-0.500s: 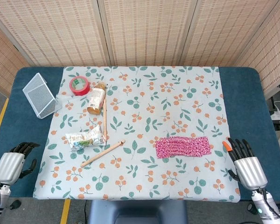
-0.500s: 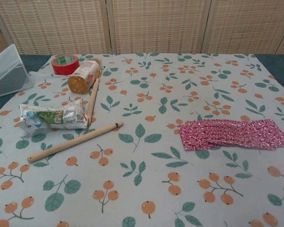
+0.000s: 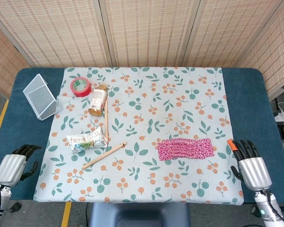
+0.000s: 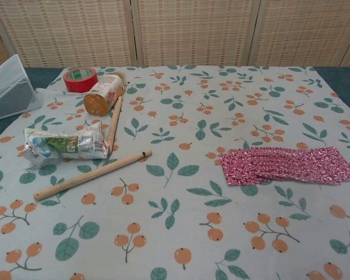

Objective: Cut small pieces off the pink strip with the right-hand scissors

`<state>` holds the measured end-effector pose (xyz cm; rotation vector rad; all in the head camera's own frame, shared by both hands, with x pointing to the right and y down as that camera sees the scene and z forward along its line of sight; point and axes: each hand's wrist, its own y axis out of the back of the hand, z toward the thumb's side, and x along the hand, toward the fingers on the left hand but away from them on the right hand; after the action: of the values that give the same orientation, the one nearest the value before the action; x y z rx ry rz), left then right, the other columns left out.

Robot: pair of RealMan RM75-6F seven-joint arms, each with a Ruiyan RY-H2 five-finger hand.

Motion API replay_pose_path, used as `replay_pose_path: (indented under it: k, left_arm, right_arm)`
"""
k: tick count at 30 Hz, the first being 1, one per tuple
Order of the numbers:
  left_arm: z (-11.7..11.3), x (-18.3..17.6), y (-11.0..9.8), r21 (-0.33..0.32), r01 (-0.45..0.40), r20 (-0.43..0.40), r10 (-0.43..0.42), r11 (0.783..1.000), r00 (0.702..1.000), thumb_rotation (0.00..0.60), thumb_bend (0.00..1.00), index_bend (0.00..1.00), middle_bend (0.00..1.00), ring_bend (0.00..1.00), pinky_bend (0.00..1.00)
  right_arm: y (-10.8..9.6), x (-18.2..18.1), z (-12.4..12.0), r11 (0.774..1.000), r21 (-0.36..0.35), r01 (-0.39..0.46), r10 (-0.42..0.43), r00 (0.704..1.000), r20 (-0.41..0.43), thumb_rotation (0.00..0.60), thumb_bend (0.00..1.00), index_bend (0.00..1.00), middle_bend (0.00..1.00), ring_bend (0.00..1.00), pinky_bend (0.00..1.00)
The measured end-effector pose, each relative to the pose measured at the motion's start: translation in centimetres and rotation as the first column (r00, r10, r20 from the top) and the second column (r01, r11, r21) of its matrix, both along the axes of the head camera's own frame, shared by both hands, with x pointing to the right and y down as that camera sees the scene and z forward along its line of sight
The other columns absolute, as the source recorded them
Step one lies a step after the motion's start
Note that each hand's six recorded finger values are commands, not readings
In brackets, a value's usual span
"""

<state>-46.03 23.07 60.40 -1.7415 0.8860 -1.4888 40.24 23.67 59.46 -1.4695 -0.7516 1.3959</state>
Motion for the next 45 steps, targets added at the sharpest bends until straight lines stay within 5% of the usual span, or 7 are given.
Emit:
replay_pose_path:
  k: [4, 11, 17, 24, 36, 45]
  left_arm:
    - [-0.4, 0.1, 0.2, -0.01, 0.016, -0.006, -0.017, 1.0, 1.0, 0.6, 0.48, 0.26, 0.28, 0.23, 0.4]
    - [-1.1, 0.7, 0.5, 0.004, -0.003, 0.0, 0.003, 1.0, 1.0, 0.6, 0.48, 0.26, 0.29, 0.23, 0.4]
    - [-0.7, 0.5, 0.5, -0.018, 0.007, 0.006, -0.007, 1.0, 1.0, 0.6, 0.48, 0.26, 0.29, 0.23, 0.4]
    - [-0.9, 0.5, 0.4, -0.014, 0.009, 0.0, -0.009, 1.0, 1.0, 0.6, 0.48, 0.26, 0.29, 0.23, 0.4]
    - [-1.1, 0.3, 0.4, -0.009, 0.016, -0.004, -0.016, 1.0, 1.0, 0.6, 0.48, 0.26, 0.29, 0.23, 0.4]
    - [-1.0, 0.2, 0.4, -0.014, 0.018, -0.003, -0.018, 1.0, 1.0, 0.6, 0.48, 0.26, 0.29, 0.23, 0.4]
  right_arm:
    - [0.4, 0.0, 0.8, 1.0, -0.003, -0.001, 0.001, 1.0, -0.02, 0.6, 0.43, 0.0, 0.68, 0.88, 0.9]
    - [0.4, -0.1, 1.8, 0.978, -0.204, -0.039, 0.034, 0.999, -0.029, 0.6, 0.66, 0.0, 0.76, 0.95, 0.98]
    - [-0.1, -0.6, 2.5, 0.912, -0.399, -0.092, 0.069, 0.995, -0.072, 0.6, 0.81, 0.0, 0.78, 0.95, 0.98]
    - [-1.0, -1.1, 4.6, 0.829, -0.541, -0.14, 0.098, 0.989, -0.106, 0.6, 0.82, 0.0, 0.78, 0.96, 0.98]
    - [-1.8, -2.1, 9.0, 0.783, -0.603, -0.153, 0.105, 0.988, -0.114, 0.6, 0.82, 0.0, 0.78, 0.96, 0.98]
    - [-2.1, -2.8, 9.7, 0.781, -0.61, -0.138, 0.107, 0.99, -0.087, 0.6, 0.83, 0.0, 0.78, 0.96, 0.98]
